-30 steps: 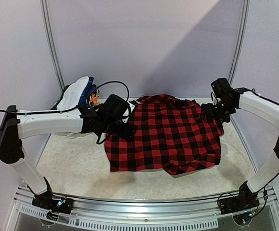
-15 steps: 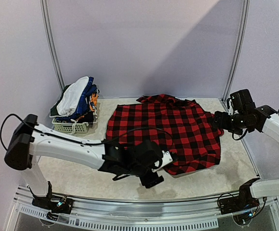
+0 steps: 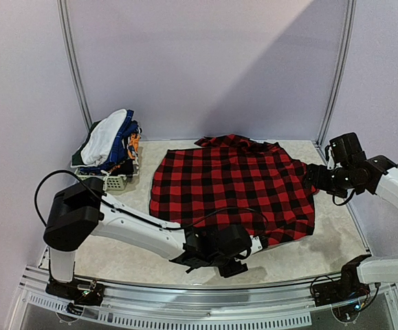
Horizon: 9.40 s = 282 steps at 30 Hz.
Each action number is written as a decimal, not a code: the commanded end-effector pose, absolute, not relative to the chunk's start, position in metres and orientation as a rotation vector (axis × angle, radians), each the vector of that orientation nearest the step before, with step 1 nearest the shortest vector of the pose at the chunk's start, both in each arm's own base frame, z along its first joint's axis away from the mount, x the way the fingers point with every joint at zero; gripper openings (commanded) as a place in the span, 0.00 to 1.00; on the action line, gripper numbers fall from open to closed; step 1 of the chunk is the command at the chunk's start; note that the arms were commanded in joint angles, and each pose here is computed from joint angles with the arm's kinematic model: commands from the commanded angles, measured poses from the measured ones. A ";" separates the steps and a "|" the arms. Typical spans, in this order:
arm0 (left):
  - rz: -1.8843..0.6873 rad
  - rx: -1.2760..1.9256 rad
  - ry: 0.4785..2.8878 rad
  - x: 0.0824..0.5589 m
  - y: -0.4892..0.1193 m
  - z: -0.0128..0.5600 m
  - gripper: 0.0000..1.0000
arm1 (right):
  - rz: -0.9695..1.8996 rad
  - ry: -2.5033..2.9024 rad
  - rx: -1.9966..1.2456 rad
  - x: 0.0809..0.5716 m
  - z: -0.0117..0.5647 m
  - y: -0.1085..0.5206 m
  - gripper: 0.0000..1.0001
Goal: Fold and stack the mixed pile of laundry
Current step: Adjust the flattened shirt at the center of the board, then pick up the flattened shirt from the center of the board, then fold the flattened shirt at the center of the board.
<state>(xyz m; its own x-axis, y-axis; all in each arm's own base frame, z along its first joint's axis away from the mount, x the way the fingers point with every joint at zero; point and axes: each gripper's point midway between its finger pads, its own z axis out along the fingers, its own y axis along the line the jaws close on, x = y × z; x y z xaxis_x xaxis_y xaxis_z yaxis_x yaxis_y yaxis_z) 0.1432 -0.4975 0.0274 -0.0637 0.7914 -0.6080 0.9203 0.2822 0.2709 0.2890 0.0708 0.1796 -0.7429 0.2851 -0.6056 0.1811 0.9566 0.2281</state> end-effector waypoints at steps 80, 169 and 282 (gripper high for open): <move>-1.015 0.567 2.428 0.370 -0.472 0.060 0.40 | 0.400 2.534 -0.428 0.194 0.063 0.332 0.91; -0.039 0.730 2.521 0.169 -0.264 0.037 0.59 | 0.236 2.535 -0.397 0.106 0.256 0.112 0.00; 0.259 0.146 2.456 0.370 -0.193 0.077 0.75 | -0.760 1.952 -0.453 0.425 0.268 0.251 0.04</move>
